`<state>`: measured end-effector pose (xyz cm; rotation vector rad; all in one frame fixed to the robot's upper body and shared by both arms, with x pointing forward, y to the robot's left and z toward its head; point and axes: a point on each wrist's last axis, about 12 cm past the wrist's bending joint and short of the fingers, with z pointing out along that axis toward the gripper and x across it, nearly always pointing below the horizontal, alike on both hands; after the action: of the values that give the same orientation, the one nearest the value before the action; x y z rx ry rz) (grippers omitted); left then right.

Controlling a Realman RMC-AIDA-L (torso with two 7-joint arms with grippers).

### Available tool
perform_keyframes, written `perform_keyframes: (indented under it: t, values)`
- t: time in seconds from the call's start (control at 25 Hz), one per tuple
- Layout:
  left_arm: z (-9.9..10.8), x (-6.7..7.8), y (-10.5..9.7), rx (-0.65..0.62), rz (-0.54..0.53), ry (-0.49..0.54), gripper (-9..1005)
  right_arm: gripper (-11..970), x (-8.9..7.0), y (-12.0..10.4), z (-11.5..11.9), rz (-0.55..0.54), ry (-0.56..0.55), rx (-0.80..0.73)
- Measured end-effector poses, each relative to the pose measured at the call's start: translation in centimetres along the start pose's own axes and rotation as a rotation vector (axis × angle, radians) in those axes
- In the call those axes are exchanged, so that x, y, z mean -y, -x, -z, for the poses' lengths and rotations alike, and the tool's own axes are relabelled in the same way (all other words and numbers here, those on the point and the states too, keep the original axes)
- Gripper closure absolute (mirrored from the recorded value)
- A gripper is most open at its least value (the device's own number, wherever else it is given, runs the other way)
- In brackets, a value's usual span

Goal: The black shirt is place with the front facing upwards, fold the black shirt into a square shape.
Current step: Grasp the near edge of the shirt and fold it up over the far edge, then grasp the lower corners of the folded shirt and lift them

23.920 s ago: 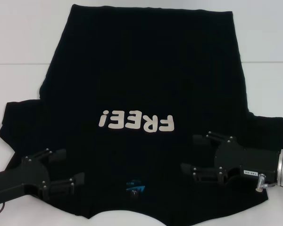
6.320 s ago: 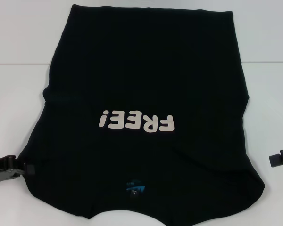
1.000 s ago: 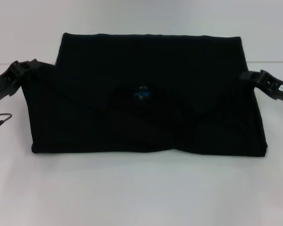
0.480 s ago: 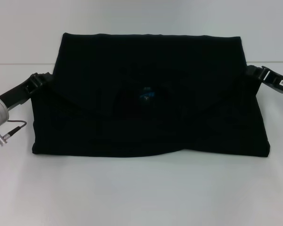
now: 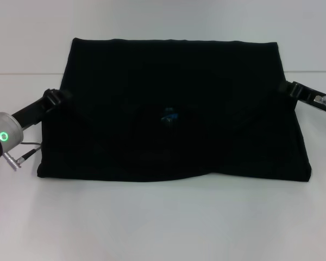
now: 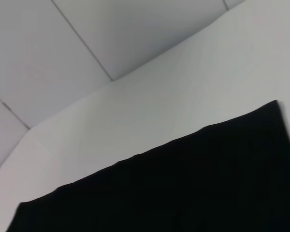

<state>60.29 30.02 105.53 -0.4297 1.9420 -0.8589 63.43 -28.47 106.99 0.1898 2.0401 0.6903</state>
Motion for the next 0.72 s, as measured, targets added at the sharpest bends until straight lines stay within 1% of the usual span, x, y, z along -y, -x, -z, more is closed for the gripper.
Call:
perform_keyframes:
  t: [0.16, 0.36, 0.52, 0.6, 0.72]
  values:
    - [-0.2, 0.3, -0.2, -0.009, -0.022, -0.016, 898, 918, 0.3, -0.2, 0.1, -0.001, -0.019, 0.002]
    - [0.3, 0.4, -0.2, -0.009, -0.004, -0.054, 836, 744, 0.7, -0.6, 0.5, -0.018, -0.015, -0.001]
    - [1.2, 0.0, 0.2, -0.012, 0.042, -0.082, 650, 581, 1.1, -0.9, 1.4, -0.048, 0.022, 0.010]
    - [1.8, -0.4, 0.3, -0.019, 0.076, -0.087, 564, 500, 1.3, -0.9, 2.0, -0.060, 0.059, 0.026]
    - [3.3, -1.2, 0.7, -0.027, 0.126, -0.098, 445, 354, 1.4, -1.0, 3.2, -0.046, 0.145, 0.036]
